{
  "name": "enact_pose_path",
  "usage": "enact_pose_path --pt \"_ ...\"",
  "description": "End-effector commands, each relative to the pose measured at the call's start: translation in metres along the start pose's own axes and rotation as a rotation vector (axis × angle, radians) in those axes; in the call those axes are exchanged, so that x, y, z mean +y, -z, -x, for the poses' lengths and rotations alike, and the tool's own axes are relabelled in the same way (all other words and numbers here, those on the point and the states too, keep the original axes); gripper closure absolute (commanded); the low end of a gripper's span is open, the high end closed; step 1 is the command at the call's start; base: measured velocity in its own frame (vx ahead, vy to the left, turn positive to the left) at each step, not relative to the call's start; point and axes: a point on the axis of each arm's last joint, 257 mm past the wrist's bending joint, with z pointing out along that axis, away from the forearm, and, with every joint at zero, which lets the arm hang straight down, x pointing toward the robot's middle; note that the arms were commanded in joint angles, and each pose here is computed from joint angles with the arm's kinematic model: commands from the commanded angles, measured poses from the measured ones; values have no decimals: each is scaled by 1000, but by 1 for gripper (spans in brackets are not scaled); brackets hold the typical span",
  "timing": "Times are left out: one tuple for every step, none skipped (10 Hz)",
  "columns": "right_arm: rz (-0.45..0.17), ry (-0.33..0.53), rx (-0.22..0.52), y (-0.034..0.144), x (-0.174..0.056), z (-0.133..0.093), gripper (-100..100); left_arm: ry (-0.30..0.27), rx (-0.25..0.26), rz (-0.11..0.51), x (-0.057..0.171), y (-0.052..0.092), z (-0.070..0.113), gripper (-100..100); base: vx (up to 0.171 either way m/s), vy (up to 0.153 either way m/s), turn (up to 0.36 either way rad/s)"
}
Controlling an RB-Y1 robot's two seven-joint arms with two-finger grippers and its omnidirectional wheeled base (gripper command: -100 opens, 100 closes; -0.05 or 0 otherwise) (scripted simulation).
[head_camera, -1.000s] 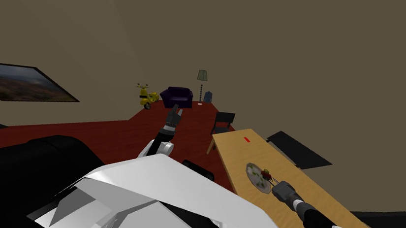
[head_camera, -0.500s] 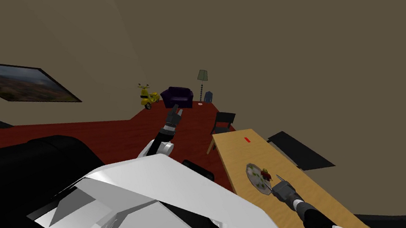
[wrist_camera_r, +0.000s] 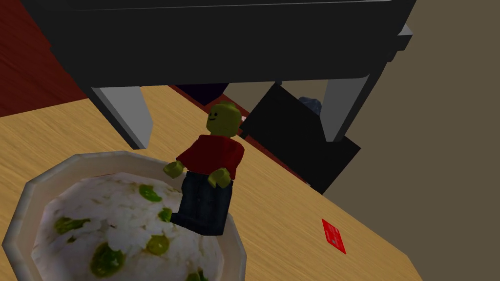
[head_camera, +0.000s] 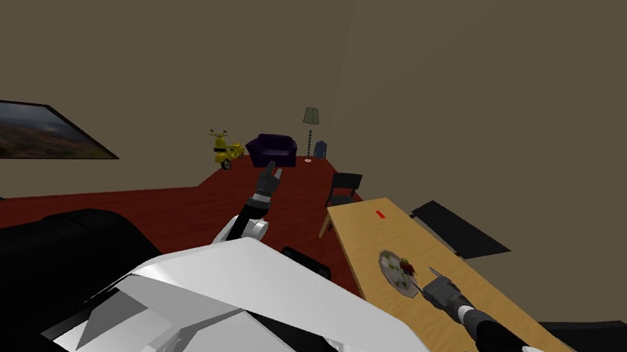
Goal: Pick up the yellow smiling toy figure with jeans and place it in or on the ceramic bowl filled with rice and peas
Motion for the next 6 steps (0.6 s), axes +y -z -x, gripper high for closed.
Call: enact_pose_path --pt "5 5 -11 6 -10 7 -100 0 0 0 0 0 0 0 2 12 -96" --pt "7 7 -15 8 -15 10 -100 0 0 0 0 0 0 0 1 14 -65" --pt "9 9 -18 9 -19 13 -100 0 0 0 0 0 0 0 1 14 -34" --pt "11 11 -22 11 -23 16 -100 0 0 0 0 0 0 0 1 11 -35" --pt "10 11 -19 10 -20 14 -100 0 0 0 0 0 0 0 0 0 0" --pt "10 10 -20 11 -20 14 0 0 0 0 0 0 0 0 0 0 0"
